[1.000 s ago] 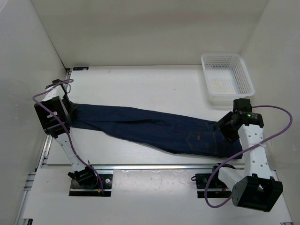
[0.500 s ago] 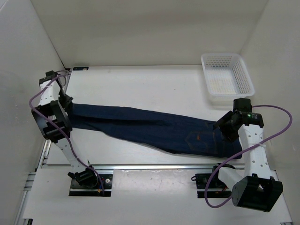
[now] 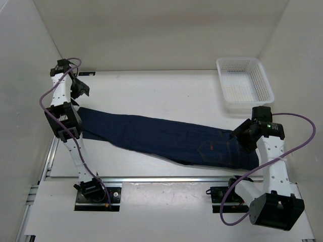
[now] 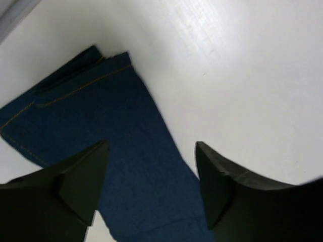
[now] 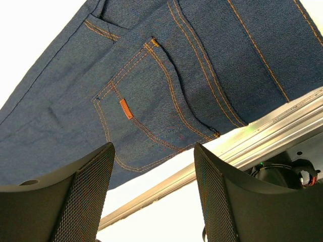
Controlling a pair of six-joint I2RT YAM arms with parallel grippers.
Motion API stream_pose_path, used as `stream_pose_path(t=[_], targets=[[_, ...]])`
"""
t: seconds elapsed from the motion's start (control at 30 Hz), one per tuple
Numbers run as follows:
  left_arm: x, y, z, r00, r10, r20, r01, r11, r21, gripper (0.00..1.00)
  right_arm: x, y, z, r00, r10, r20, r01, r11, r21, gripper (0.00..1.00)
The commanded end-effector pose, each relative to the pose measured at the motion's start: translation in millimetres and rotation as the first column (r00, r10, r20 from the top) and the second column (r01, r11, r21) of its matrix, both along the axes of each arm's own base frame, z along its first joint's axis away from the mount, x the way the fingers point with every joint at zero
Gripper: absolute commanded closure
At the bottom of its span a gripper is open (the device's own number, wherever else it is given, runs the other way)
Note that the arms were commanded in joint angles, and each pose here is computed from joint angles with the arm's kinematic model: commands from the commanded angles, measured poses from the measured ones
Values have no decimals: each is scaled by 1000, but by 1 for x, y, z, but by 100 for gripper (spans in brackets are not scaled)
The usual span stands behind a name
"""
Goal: Fold and stack the trousers
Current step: Fold the trousers
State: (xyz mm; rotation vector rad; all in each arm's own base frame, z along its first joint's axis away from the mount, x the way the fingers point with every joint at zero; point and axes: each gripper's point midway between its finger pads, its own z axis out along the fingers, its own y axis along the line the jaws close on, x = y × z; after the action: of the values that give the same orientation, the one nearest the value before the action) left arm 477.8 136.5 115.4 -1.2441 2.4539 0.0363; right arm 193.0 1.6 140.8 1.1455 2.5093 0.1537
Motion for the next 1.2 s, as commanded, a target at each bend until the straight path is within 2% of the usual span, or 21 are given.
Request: stream_pose_path(t=[0.0,0.03,0.07,0.13,0.17,0.2,0.27,0.3,0.33,0.67,0.93,1.0,1.07,1.1,1.17], targets=[[-27,13,62,995,51,91,-58,995,82,23,-1,1,1,1000,11,16,-11,1000,2,31],[-43,15,48,997,67,40,-70,994,79,31,-1,1,-1,1000,11,5,-11,1000,4,31],[-49,15,45,997,70,32,-73,994,85,54,-1,1,-3,1000,11,-4,-11,1000,5,31],[-68,21,28,996,84,-13,-83,993,79,68,2,2,-2,1000,15,8,-15,1000,12,31],[-73,19,19,996,84,-34,-81,994,73,71,2,2,-2,1000,25,7,-25,1000,8,31],[-76,18,11,996,71,-54,-67,995,72,67,3,2,1,1000,25,16,-25,1000,6,31],[-87,17,-10,991,66,-114,-61,997,48,51,3,1,-1,999,33,7,-33,999,4,31],[-91,16,-19,988,65,-137,-60,997,41,47,3,1,-1,999,33,7,-33,999,4,31],[-92,15,-23,988,65,-143,-60,997,39,35,3,1,-1,999,33,7,-33,999,4,31],[-94,27,-72,974,88,-209,-86,996,18,34,4,1,-1,999,33,16,-33,999,3,31],[-94,31,-80,973,97,-208,-95,995,19,34,4,1,-3,999,33,7,-33,999,4,31],[-92,32,-85,972,96,-215,-95,995,16,38,4,1,-3,999,33,7,-33,999,4,31],[-90,33,-82,974,88,-207,-86,996,21,48,4,3,-3,999,37,8,-37,999,12,31],[-90,34,-82,973,92,-210,-88,996,29,64,4,3,-3,999,37,8,-37,999,12,31],[-90,37,-79,973,97,-212,-90,995,41,80,4,3,-3,999,37,8,-37,999,12,31]])
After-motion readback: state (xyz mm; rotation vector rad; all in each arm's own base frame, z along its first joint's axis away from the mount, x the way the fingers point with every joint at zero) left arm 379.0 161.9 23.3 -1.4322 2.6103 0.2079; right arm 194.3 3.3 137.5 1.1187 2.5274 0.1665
